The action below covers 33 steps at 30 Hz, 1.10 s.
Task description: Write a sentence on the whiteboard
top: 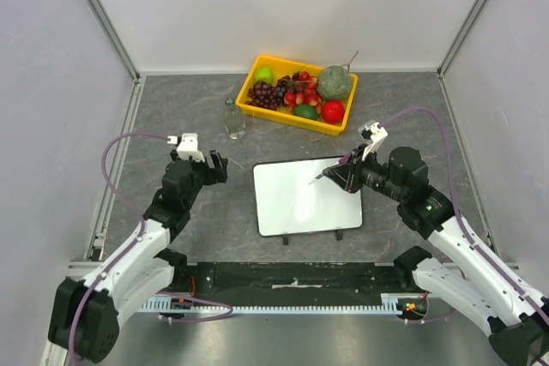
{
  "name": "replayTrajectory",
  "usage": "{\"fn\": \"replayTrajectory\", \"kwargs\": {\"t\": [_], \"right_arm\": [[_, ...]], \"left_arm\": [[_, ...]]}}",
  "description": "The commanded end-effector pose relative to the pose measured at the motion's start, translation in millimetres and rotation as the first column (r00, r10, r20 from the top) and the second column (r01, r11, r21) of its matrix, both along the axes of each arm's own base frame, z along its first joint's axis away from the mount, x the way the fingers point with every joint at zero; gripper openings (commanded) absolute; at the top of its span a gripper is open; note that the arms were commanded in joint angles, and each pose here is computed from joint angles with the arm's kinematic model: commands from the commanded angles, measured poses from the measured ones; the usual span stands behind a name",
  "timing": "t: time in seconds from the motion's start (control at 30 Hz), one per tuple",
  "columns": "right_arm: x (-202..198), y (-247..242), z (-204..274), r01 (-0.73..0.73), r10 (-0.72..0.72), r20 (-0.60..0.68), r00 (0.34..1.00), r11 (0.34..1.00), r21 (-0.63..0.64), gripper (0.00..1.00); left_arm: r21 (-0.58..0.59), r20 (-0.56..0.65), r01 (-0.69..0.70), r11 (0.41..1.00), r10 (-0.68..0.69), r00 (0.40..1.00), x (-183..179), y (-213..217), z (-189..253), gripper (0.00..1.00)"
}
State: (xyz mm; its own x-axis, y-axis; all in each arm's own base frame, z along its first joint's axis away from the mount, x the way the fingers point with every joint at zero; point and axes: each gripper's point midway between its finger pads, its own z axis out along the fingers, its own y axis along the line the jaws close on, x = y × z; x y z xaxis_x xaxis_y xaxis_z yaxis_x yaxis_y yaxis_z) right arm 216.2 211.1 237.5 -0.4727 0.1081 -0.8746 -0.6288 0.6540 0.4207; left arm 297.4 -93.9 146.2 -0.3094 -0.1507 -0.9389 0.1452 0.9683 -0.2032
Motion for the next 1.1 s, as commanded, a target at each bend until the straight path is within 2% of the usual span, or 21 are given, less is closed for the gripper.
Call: {"fn": "replayTrajectory", "kwargs": {"t": [0.0,0.03,0.13,0.47,0.57,0.73,1.07], "right_arm": [[5,5,17,-0.018,0.017,0.056,0.998,1.000,0.020,0.00],[6,5,19,-0.017,0.016,0.059,0.998,1.000,0.018,0.00],[7,3,25,-0.008,0.007,0.080,0.997,1.000,0.011,0.00],[12,2,26,-0.002,0.003,0.094,0.996,1.000,-0.015,0.00],[14,3,25,-0.005,0.007,0.100,0.995,1.000,-0.020,0.00],[16,5,26,-0.011,0.013,0.106,0.994,1.000,-0.017,0.00],[14,1,29,0.002,0.000,0.126,0.992,1.000,-0.015,0.00]], "left_arm": [[0.175,0.176,-0.128,0.976,0.097,0.980,28,31,10,0.87],[0.170,0.246,-0.165,0.972,0.120,0.962,32,36,17,0.87],[0.214,0.335,-0.220,0.952,0.141,0.932,29,51,7,0.88],[0.224,0.315,-0.292,0.930,0.215,0.924,50,74,-15,0.92],[0.193,0.379,-0.303,0.933,0.214,0.900,45,80,-11,1.00],[0.193,0.340,-0.307,0.932,0.230,0.912,54,82,-28,1.00],[0.201,0.331,-0.311,0.929,0.234,0.914,60,84,-30,1.00]]}}
